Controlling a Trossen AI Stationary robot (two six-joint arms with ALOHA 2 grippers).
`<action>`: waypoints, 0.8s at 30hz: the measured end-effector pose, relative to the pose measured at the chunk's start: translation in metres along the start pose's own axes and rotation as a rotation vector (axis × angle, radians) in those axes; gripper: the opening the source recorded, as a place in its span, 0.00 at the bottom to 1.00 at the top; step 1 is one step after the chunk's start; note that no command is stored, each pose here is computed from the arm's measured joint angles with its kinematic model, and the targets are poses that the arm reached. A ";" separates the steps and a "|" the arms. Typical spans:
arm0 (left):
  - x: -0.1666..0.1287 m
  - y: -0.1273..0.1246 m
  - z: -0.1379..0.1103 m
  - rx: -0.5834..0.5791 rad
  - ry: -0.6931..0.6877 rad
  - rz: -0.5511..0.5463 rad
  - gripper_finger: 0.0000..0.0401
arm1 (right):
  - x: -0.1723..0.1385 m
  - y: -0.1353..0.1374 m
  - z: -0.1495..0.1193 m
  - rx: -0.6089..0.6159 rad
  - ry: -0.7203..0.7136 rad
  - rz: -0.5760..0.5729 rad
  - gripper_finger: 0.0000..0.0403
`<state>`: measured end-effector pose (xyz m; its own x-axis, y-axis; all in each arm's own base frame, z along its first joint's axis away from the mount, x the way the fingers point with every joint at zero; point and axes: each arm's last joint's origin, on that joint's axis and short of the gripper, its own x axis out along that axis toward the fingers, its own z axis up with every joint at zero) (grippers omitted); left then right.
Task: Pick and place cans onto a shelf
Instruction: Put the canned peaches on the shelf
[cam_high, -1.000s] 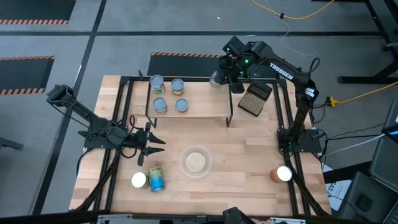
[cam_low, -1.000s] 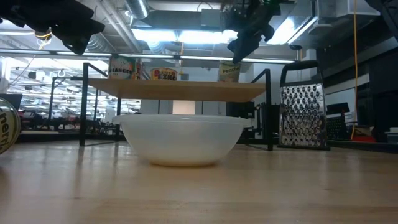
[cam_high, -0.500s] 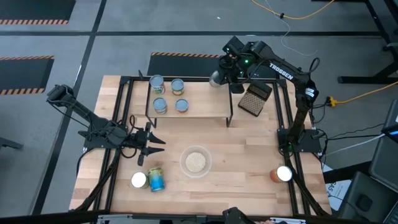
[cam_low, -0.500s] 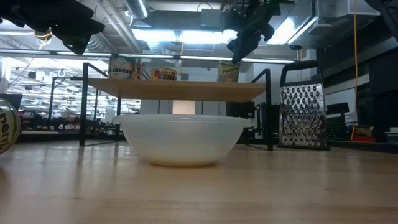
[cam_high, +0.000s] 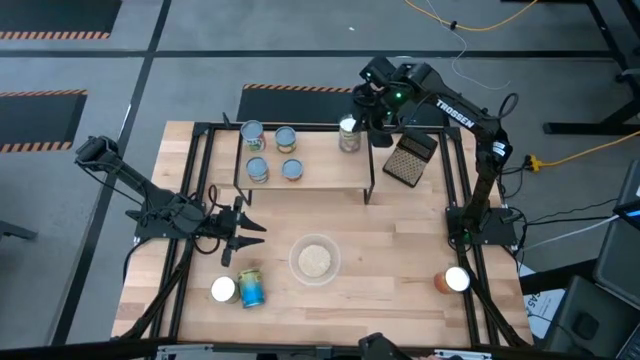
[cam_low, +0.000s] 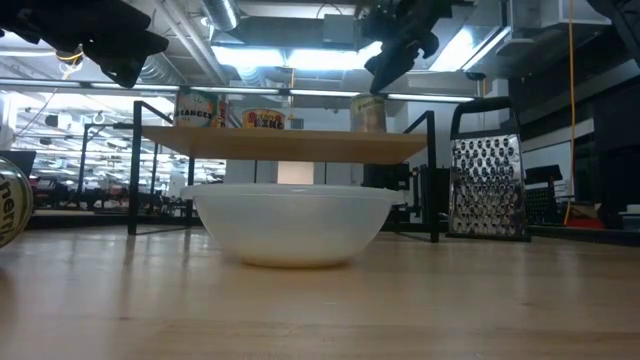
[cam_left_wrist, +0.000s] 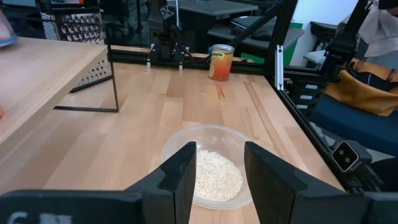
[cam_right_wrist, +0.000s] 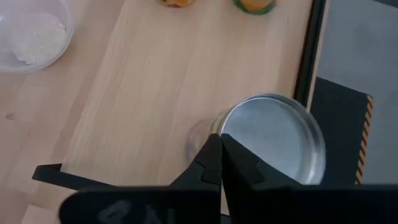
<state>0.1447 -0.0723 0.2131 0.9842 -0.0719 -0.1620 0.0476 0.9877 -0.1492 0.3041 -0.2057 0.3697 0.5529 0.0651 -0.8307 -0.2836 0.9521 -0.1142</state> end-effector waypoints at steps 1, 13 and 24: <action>0.000 0.000 0.000 0.000 0.000 0.000 0.32 | -0.002 0.000 0.001 0.000 -0.003 -0.003 0.01; 0.000 0.000 0.000 0.000 0.000 0.000 0.32 | -0.004 0.003 0.000 0.020 0.015 0.019 0.01; 0.000 0.000 0.000 0.000 0.000 -0.001 0.32 | 0.000 0.004 -0.001 0.024 0.026 0.033 0.04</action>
<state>0.1447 -0.0724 0.2130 0.9841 -0.0727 -0.1622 0.0484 0.9876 -0.1493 0.3019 -0.2021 0.3687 0.5228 0.0893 -0.8478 -0.2823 0.9565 -0.0734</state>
